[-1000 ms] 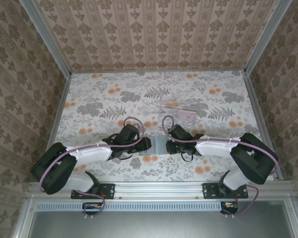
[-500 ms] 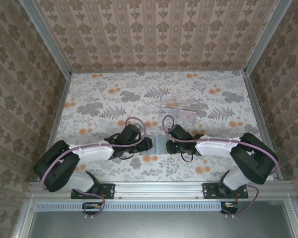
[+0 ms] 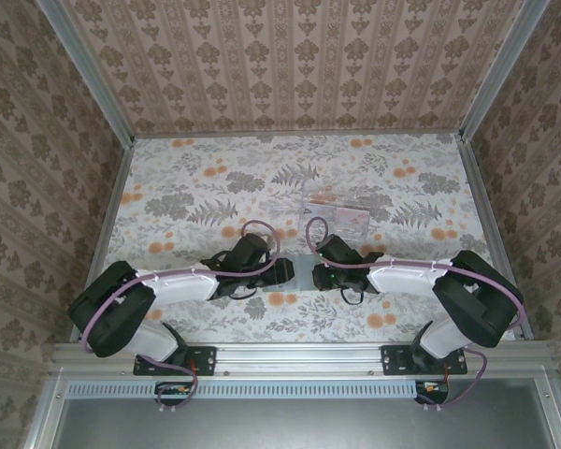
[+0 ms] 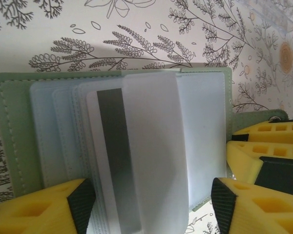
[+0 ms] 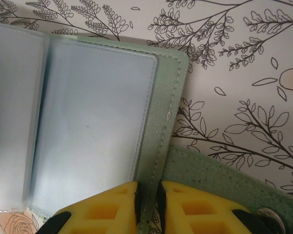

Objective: Take the credit cards out of the card holder

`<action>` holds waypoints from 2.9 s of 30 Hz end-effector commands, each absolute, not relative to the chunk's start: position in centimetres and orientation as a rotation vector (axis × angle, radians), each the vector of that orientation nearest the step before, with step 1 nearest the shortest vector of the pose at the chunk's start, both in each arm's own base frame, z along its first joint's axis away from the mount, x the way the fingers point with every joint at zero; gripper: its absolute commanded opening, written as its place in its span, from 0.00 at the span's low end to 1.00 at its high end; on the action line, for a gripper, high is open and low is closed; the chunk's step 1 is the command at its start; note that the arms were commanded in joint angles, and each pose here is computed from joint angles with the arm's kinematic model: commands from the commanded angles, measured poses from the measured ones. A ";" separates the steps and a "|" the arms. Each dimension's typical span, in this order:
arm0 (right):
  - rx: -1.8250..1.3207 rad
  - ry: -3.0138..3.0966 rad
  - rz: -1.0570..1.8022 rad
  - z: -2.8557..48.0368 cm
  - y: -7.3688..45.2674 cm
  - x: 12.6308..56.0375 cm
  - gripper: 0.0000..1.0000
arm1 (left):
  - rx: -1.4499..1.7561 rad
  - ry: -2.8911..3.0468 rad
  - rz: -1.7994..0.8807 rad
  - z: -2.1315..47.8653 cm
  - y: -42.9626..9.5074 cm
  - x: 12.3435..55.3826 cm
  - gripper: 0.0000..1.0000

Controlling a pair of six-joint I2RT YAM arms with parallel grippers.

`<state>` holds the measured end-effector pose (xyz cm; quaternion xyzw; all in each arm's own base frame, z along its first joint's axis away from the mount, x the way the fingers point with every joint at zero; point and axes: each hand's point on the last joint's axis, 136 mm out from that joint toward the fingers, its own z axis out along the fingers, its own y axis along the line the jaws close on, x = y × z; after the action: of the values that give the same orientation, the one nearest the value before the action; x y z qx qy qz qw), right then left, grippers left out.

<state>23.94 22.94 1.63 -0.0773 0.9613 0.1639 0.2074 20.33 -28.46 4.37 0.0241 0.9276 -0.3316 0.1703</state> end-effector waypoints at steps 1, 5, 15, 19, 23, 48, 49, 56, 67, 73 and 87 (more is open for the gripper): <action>-0.223 2.726 0.464 0.4 23.2 23.2 0.22 | 0.099 2.641 -0.986 4.7 -29.5 20.0 0.72; -0.221 2.728 0.467 0.4 23.2 23.2 0.22 | 0.102 2.639 -0.988 4.8 -29.4 19.9 0.76; -0.220 2.731 0.469 0.2 23.2 23.1 0.22 | 0.113 2.619 -1.021 5.0 -29.9 20.0 0.97; -0.219 2.733 0.471 0.2 23.3 23.1 0.22 | 0.116 2.622 -1.033 4.9 -30.1 19.9 0.94; -0.217 2.732 0.472 0.2 23.3 23.1 0.22 | 0.109 2.618 -1.057 4.8 -30.3 19.9 0.83; -0.150 2.627 0.372 3.7 20.9 24.4 0.23 | 0.131 2.586 -1.025 6.4 -29.6 20.1 1.00; -0.137 2.605 0.367 4.4 20.5 24.7 0.23 | 0.131 2.581 -1.020 6.6 -29.4 20.2 1.00; -0.139 2.509 0.554 8.1 21.8 25.3 0.22 | 0.126 2.573 -0.930 7.0 -27.4 20.7 0.95; -0.108 2.543 0.964 7.4 28.2 25.6 0.21 | 0.099 2.602 -0.891 5.7 -26.6 21.1 0.38; -0.075 2.568 1.037 6.3 29.8 26.1 0.21 | 0.087 2.639 -0.864 4.4 -26.4 21.1 0.28; -0.035 2.641 1.038 3.8 30.3 26.3 0.21 | 0.020 2.730 -0.763 1.6 -24.9 20.8 0.25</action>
<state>25.87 29.93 3.50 -0.0188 0.9230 0.3525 0.1532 21.24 -25.93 3.08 0.0189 0.9421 -0.2884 0.1699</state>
